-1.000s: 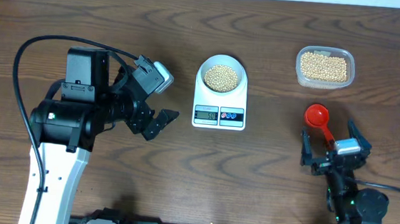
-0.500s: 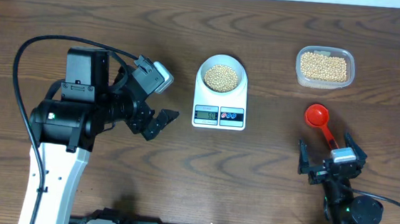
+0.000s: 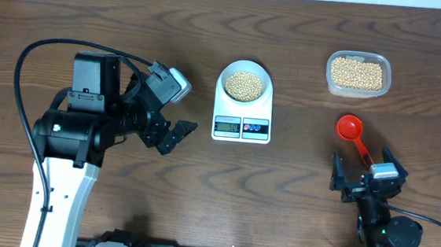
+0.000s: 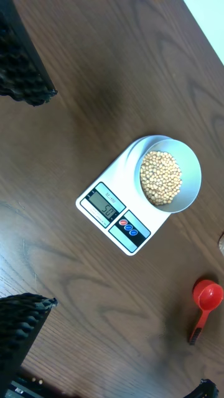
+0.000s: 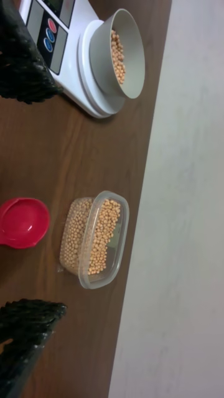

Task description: Scoop item into bowl and weigh 50g on scale

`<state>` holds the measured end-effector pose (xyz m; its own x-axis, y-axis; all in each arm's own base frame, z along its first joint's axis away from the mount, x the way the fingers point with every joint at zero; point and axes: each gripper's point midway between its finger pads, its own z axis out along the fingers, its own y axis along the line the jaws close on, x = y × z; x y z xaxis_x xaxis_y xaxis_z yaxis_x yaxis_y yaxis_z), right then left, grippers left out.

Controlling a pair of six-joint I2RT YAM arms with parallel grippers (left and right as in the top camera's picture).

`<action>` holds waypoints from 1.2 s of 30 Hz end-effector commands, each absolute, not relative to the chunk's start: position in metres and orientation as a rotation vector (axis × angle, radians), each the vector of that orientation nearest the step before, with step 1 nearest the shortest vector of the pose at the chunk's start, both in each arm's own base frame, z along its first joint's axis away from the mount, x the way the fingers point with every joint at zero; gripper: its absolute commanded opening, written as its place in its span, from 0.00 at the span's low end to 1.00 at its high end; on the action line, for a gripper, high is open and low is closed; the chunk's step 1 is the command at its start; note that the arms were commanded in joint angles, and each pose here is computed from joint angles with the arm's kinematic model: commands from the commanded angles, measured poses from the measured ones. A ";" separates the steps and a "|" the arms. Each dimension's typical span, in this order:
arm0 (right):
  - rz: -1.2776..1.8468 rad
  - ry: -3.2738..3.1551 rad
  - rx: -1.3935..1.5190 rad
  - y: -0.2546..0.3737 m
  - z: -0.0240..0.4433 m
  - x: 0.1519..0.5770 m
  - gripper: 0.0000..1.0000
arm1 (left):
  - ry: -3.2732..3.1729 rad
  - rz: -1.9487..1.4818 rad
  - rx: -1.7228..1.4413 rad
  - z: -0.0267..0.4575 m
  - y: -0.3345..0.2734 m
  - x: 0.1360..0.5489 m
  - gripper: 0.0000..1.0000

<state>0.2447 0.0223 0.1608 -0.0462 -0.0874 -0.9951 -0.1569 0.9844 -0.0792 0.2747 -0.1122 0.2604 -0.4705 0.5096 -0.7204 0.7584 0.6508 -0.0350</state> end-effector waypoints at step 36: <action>-0.038 1.639 0.061 -0.010 0.158 0.246 0.99 | 2.138 -0.467 0.972 0.274 -0.113 0.276 0.99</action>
